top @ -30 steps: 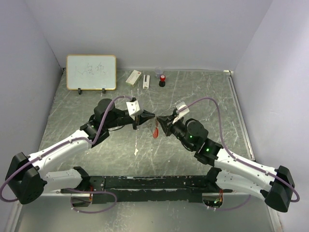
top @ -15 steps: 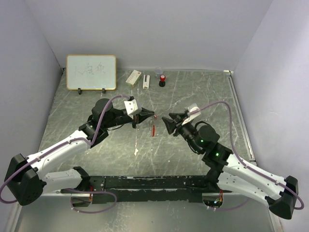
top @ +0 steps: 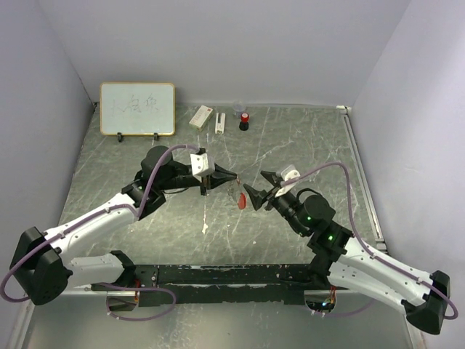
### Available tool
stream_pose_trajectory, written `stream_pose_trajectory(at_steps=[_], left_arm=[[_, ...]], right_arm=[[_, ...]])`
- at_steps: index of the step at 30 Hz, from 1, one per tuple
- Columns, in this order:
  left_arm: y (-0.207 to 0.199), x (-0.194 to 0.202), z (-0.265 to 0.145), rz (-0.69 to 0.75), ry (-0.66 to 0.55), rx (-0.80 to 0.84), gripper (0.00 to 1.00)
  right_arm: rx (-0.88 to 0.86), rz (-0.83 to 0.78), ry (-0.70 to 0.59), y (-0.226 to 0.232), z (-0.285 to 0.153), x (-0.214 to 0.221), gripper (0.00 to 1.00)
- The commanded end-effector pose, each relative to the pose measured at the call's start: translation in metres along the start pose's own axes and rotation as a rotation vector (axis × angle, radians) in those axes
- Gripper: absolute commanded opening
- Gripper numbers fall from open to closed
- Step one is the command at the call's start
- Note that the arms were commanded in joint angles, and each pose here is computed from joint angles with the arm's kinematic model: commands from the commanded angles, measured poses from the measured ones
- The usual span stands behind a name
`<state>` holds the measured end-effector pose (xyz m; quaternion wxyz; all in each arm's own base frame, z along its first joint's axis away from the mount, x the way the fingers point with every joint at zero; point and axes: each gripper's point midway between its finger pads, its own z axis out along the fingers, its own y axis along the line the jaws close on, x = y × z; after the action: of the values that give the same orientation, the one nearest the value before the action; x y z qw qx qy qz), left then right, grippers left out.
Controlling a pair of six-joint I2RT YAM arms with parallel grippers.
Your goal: Put the keys on the keyring
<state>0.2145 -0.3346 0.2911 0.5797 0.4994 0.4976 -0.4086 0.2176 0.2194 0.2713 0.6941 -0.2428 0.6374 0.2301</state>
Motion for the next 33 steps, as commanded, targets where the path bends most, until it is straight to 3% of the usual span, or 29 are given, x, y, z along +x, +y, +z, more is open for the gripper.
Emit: stream_pose_trajectory(at_steps=[1, 10, 15, 22, 33], left_arm=[[-0.012, -0.033, 0.002, 0.076, -0.098, 0.114, 0.07], [-0.017, -0.035, -0.004, 0.065, -0.103, 0.179, 0.07], [-0.017, -0.034, -0.003, 0.044, -0.111, 0.194, 0.07], [-0.017, -0.033, -0.001, 0.029, -0.111, 0.206, 0.07], [-0.017, -0.033, -0.001, 0.022, -0.113, 0.199, 0.07]], right_arm=[[-0.066, -0.075, -0.083, 0.007, -0.006, -0.011, 0.63], [-0.119, -0.119, -0.14, 0.011, -0.022, -0.015, 0.6], [-0.166, -0.121, -0.131, 0.021, -0.018, -0.016, 0.48], [-0.208, -0.125, -0.125, 0.03, -0.011, -0.015, 0.43], [-0.231, -0.103, -0.107, 0.037, -0.005, -0.008, 0.48]])
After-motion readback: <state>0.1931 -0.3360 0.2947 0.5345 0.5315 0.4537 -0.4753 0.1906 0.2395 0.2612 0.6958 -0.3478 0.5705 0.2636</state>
